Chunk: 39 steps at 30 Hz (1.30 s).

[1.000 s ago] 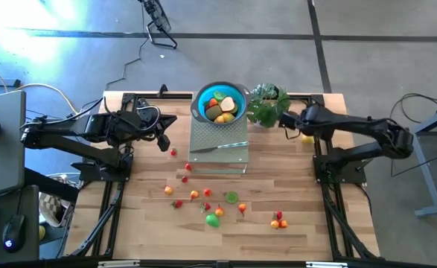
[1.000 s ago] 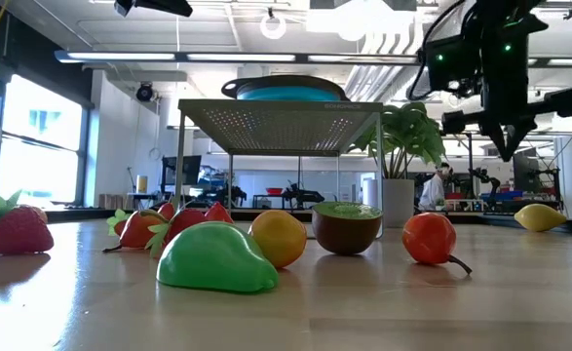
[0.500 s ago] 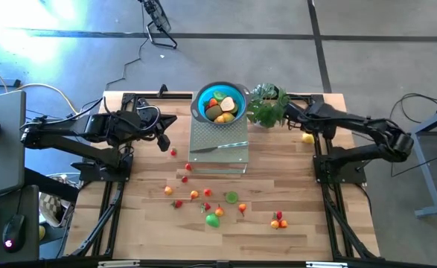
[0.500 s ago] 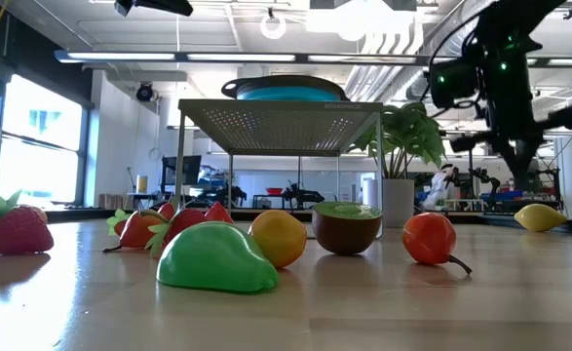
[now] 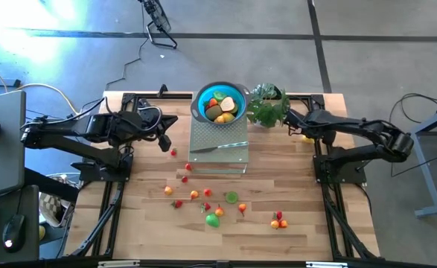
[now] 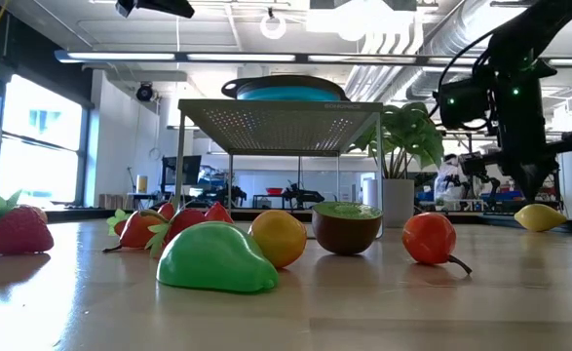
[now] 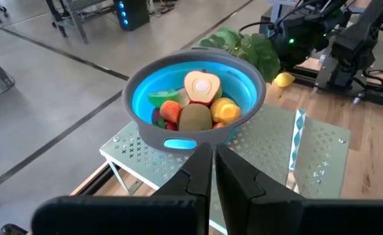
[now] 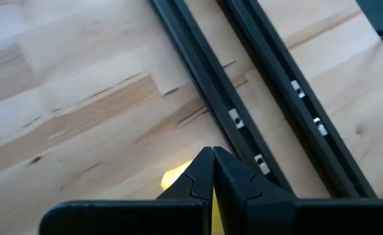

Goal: Pick & Place Fruit
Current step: Put the yellow lemon in the blue bowl on the shelf

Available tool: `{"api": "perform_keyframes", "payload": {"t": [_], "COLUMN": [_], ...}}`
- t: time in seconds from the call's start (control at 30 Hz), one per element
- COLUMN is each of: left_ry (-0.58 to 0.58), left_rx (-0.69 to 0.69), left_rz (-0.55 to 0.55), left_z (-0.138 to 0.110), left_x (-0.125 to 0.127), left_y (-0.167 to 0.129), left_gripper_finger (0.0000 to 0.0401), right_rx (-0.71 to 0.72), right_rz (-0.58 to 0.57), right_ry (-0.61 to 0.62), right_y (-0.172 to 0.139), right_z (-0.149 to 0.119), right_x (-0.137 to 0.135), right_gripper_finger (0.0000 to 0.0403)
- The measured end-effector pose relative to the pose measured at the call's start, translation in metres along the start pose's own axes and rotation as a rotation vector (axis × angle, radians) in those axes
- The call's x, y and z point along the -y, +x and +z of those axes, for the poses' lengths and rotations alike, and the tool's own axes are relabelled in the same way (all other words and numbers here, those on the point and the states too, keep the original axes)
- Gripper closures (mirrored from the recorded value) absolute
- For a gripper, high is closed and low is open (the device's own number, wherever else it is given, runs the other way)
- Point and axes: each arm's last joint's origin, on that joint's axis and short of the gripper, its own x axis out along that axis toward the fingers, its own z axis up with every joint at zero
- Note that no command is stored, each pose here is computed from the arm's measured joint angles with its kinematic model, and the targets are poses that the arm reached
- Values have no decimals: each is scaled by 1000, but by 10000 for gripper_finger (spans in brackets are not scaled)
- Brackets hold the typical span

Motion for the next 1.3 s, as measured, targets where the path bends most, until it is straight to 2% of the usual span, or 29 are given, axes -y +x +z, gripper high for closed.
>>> {"api": "perform_keyframes", "payload": {"t": [0.23, 0.43, 0.83, 1.3], "left_ry": [-19, -20, -19, -20], "left_rx": [-5, -4, -5, -5], "left_rz": [2, 1, -1, -2], "left_z": [0, 0, 0, 0], "left_x": [1, 1, 1, 1], "left_y": [2, 1, 1, 1], "left_gripper_finger": [387, 387, 387, 387], "right_rx": [-49, -122, -291, -384], "right_rz": [-32, 19, 103, 127], "right_ry": [1, -44, -147, -216], "right_y": [12, 13, -1, -23], "right_z": [-5, -10, -36, -74], "right_x": [7, 5, 1, 10], "right_gripper_finger": [400, 400, 400, 400]}}
